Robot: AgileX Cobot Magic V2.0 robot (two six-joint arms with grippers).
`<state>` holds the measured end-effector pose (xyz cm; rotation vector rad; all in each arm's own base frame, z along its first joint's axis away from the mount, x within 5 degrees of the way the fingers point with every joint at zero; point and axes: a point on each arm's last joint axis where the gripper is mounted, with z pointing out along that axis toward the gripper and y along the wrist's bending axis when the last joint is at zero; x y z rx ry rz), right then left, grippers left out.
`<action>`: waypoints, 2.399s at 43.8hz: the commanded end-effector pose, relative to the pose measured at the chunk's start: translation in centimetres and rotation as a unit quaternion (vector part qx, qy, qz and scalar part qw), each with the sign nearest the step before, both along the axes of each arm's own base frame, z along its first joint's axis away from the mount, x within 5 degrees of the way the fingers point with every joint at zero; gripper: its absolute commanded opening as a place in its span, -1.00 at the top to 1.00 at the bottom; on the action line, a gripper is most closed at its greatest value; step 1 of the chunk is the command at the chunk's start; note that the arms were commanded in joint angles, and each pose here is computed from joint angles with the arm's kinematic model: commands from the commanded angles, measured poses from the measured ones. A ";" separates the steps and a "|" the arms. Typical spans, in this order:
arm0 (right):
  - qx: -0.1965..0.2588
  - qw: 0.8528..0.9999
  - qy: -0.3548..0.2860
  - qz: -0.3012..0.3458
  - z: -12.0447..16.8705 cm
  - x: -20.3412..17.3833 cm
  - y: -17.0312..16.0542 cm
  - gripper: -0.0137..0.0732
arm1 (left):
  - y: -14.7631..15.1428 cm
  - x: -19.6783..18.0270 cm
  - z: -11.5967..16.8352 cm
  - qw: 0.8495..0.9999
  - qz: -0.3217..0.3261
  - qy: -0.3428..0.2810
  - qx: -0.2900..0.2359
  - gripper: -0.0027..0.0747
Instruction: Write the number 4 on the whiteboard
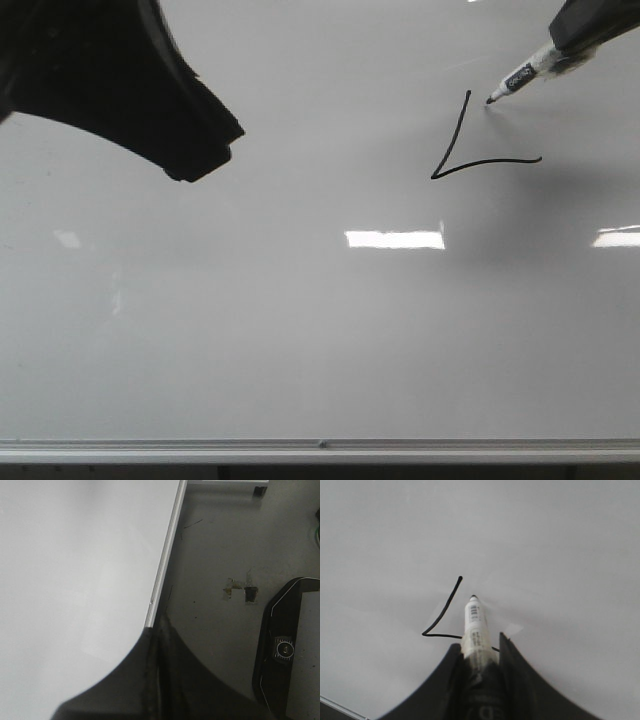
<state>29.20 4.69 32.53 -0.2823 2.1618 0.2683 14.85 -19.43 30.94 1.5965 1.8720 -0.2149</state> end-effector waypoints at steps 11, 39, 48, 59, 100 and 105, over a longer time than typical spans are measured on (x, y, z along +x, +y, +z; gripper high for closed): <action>-0.005 0.998 -0.066 -0.015 2.4 0.2 -0.3 0.83 | -0.1 0.0 2.2 0.998 0.007 -0.028 -0.052 0.98; -0.024 0.998 0.063 0.014 -3.8 -2.2 -0.2 0.83 | -0.1 0.0 2.2 0.998 0.007 -0.029 -0.053 0.98; -0.039 0.991 0.021 0.124 0.9 -6.5 2.5 0.83 | -0.1 0.0 2.3 0.998 0.006 -0.031 -0.055 0.80; -0.022 0.951 -0.019 0.306 4.2 -11.2 7.9 0.83 | -0.3 0.1 2.5 0.997 0.007 -0.039 -0.067 -0.40; 0.003 0.915 -0.040 0.402 5.0 -14.0 12.2 0.83 | -1.7 -0.9 3.2 0.992 -0.026 -0.066 -0.108 0.46; 0.002 0.914 -0.037 0.404 5.0 -14.0 12.2 0.83 | -1.7 -0.9 3.2 0.992 -0.026 -0.066 -0.108 0.67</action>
